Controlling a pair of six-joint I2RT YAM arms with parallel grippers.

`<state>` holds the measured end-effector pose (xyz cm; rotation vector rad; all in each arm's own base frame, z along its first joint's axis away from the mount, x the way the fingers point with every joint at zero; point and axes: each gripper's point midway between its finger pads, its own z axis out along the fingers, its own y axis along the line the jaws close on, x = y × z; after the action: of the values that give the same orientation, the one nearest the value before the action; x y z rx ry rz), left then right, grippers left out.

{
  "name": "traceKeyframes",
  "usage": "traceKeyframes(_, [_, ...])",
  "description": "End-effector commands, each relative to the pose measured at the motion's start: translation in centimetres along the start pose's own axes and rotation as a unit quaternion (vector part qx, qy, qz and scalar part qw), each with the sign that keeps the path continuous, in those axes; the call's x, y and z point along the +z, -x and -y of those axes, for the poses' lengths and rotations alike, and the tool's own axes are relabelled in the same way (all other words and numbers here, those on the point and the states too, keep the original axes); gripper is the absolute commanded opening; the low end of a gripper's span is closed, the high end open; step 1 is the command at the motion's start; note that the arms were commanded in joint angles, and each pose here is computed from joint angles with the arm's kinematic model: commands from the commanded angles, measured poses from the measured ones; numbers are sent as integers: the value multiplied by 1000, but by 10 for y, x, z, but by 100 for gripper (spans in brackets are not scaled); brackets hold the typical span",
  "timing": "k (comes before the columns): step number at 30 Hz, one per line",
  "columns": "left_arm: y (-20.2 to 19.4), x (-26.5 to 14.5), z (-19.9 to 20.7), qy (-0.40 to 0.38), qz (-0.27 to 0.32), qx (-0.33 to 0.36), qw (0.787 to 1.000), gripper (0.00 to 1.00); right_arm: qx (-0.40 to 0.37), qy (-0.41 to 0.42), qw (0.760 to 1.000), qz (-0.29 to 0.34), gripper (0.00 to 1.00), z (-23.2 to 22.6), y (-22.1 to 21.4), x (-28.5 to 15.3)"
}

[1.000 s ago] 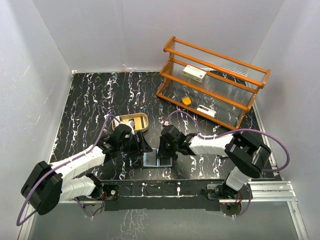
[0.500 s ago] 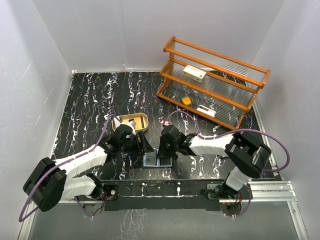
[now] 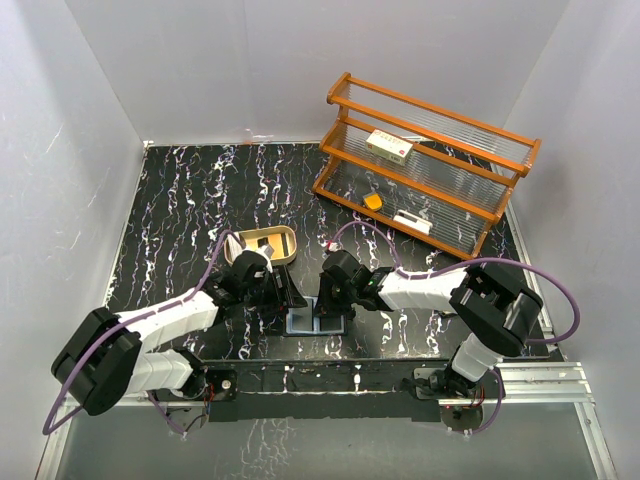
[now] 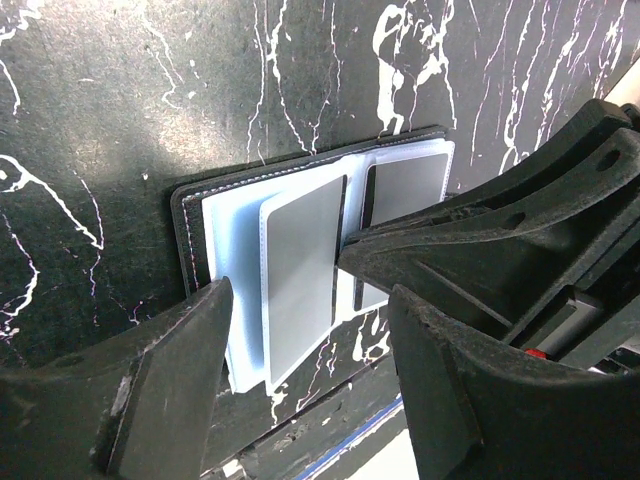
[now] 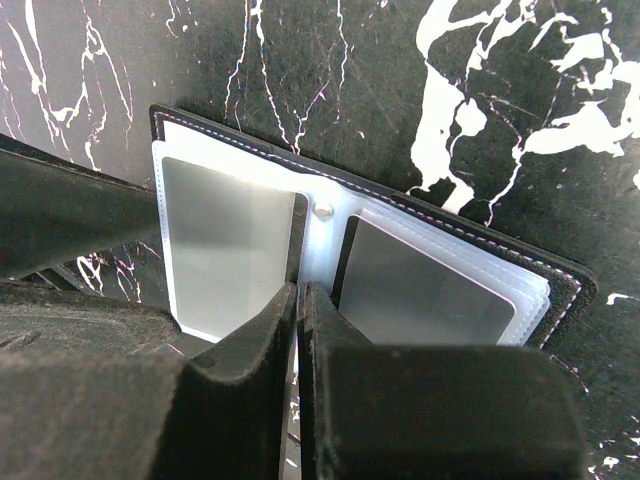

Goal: Put the credit cards into the card holder
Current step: Turn over the card holder at the center of the board.

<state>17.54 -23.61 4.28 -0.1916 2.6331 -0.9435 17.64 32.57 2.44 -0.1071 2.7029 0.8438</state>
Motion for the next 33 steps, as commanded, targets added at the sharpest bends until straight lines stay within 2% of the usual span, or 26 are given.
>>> traceKeyframes(1, [-2,2,-3,0,2,11,1000,62,-8,-35,999,-9,4,23,-12,4])
traceKeyframes(10, [-6,5,-4,-2,-8,9,1000,62,-8,-35,999,-9,4,23,-12,5])
traceKeyframes(19, [-11,3,25,-62,-23,-5,998,61,-7,-35,999,-11,4,25,-14,8])
traceKeyframes(29, [-11,-10,59,-112,-22,-1,993,43,-17,-21,1000,5,9,18,-7,5])
traceKeyframes(33, [-16,-11,70,-135,-33,-6,990,40,-19,-13,1000,18,11,16,-3,2])
